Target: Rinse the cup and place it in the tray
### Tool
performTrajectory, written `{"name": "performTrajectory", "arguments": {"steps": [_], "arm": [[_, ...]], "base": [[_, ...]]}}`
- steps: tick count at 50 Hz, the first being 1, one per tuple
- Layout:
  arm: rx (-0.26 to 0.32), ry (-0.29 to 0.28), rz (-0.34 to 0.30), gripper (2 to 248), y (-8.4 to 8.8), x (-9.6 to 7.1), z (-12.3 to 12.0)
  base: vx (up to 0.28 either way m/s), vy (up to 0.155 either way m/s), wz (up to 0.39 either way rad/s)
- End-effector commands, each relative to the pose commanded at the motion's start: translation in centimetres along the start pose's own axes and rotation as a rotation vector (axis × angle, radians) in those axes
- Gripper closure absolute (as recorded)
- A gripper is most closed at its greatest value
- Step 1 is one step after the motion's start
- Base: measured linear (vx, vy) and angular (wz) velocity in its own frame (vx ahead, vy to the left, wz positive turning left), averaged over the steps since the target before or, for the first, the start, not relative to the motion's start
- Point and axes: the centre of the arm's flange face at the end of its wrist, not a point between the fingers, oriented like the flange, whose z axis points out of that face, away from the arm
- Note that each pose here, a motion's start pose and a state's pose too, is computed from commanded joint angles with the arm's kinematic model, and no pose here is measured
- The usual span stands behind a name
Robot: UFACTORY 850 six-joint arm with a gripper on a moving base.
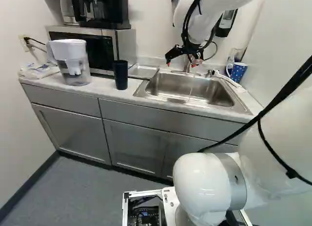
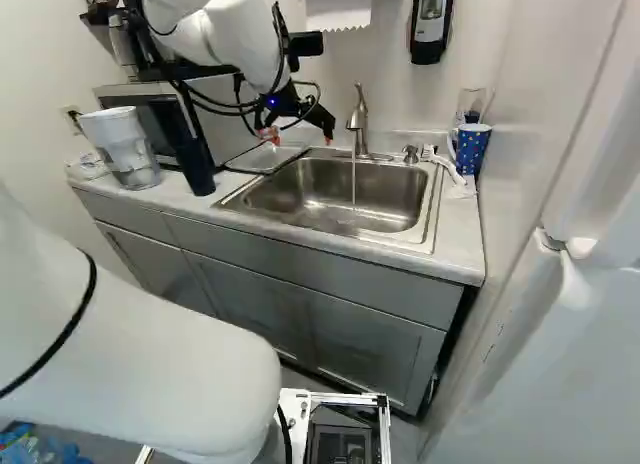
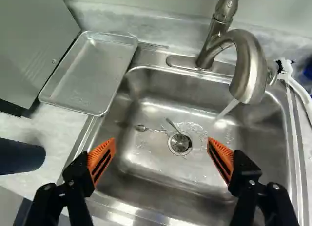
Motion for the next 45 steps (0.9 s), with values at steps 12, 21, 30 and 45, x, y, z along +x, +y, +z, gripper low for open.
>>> {"name": "performTrajectory", "arguments": {"steps": [12,21,30,45], "arm": [[0.022,0.028,-0.023,3,-1.3,1.1,-1.0],[0.039,0.04,-0.042,3,-2.4,1.5,-1.4],[0.057,0.039,-0.061,3,-3.5,1.7,-1.2],[0.089,0.056,-0.093,3,-5.4,2.3,-1.9]], "base": [[0.0,0.0,0.0],[0.0,0.0,0.0],[0.0,0.0,0.0],[0.0,0.0,0.0]]}}
